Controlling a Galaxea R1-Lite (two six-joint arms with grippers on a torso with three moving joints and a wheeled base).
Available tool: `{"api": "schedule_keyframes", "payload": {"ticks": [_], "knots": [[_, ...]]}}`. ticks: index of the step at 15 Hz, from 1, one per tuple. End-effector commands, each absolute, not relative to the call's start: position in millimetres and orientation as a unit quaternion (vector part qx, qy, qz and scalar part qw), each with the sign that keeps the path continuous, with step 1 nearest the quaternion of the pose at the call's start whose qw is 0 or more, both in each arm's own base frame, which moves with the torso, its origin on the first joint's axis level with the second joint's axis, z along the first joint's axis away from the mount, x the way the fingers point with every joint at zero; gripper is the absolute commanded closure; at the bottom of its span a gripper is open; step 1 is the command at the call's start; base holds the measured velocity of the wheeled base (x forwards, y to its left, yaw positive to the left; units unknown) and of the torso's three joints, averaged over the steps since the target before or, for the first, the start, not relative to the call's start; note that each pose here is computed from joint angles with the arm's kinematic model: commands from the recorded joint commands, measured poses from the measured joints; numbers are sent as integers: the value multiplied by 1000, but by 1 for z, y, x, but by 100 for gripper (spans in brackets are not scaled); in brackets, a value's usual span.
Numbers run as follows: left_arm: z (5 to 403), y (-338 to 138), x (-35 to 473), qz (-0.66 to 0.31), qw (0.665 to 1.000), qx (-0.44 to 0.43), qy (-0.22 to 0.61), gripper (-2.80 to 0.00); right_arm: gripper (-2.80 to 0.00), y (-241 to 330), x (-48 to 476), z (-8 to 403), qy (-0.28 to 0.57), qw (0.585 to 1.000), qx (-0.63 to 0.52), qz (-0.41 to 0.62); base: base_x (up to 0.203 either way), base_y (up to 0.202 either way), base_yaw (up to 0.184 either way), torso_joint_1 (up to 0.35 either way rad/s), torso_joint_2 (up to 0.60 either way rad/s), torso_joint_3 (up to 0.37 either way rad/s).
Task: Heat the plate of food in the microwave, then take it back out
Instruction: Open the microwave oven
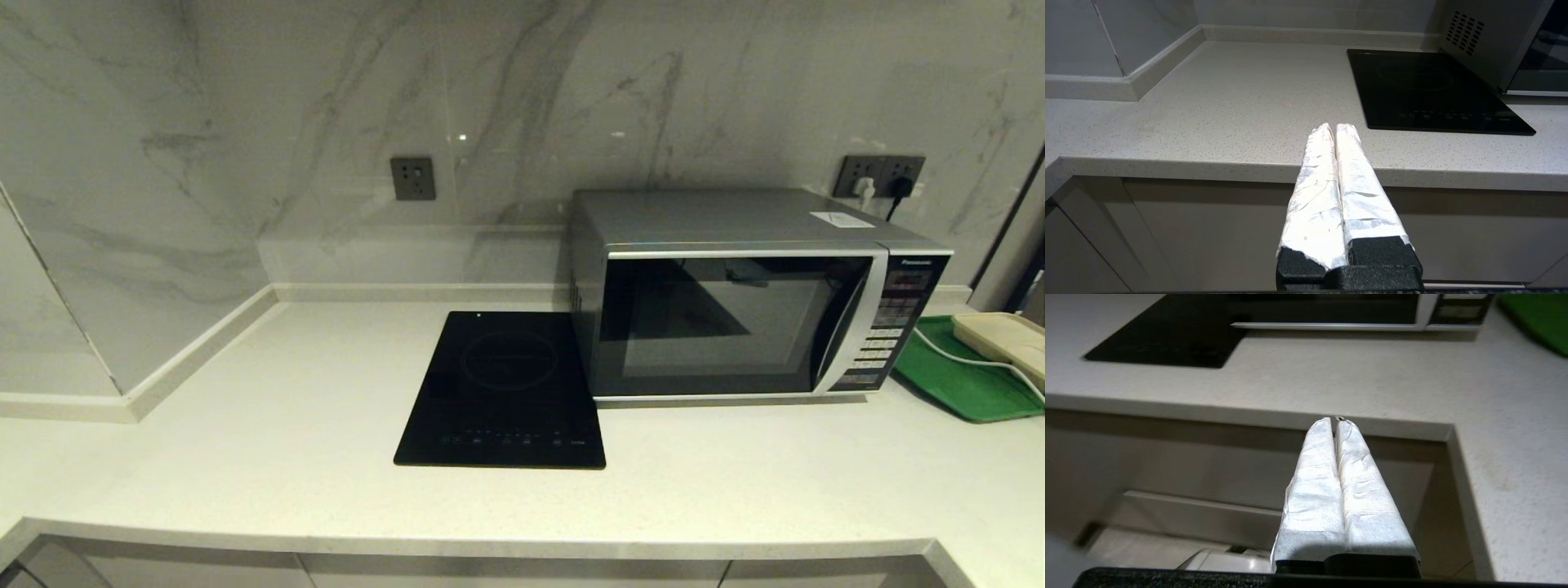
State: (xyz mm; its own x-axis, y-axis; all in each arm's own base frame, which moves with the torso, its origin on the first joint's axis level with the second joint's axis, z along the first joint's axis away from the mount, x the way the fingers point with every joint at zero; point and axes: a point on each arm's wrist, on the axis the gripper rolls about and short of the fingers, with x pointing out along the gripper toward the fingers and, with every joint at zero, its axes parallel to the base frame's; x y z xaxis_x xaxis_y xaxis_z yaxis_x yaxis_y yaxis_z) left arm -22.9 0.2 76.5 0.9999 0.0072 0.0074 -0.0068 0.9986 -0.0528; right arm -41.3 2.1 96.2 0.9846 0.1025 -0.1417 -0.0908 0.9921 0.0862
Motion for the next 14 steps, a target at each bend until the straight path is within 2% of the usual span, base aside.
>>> {"api": "schedule_keyframes", "payload": {"ticks": [1, 3, 14], "knots": [[77, 0, -23, 4, 1000, -27, -4, 0, 0, 0, -25, 77, 19, 1000, 22, 5, 0, 0, 0, 0, 0, 0], [77, 0, -23, 4, 1000, -27, -4, 0, 0, -1, -23, 76, -3, 1000, -8, -7, 0, 0, 0, 0, 0, 0], [77, 0, -23, 4, 1000, -27, -4, 0, 0, -1, -23, 76, -3, 1000, 17, -11, 0, 0, 0, 0, 0, 0]]}}
